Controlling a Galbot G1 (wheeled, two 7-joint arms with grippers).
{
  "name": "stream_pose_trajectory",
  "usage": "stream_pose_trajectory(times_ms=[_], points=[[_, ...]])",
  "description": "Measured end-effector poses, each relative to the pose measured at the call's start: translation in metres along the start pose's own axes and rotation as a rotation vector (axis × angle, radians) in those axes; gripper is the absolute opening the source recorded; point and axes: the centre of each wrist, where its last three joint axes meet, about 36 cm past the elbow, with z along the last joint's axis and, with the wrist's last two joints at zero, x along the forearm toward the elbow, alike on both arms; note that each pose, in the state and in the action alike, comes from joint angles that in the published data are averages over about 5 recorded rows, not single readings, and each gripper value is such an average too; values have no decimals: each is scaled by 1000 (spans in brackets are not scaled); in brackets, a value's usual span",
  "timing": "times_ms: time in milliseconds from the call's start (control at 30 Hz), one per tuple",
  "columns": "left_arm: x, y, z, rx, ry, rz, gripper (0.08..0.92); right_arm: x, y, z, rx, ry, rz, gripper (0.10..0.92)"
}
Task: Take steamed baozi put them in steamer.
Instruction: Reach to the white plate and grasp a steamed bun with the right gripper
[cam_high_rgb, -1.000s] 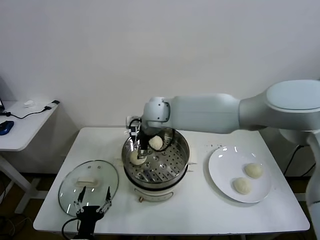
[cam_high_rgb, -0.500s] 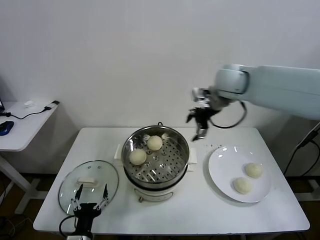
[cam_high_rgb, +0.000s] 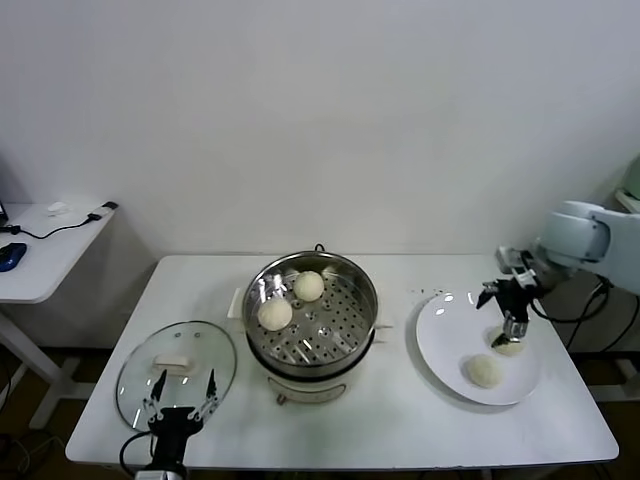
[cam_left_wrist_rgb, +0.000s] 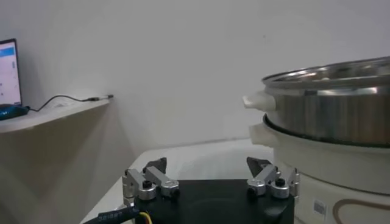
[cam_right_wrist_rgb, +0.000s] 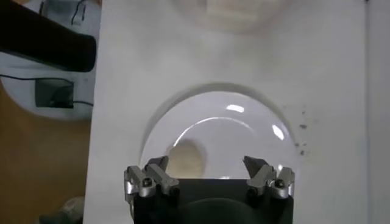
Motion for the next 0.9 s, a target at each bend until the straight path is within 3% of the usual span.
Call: stream_pose_trajectory(times_ms=[900], points=[[1,-4,6,-5,14,4,823,-110,23,30,-90,60,19,823]])
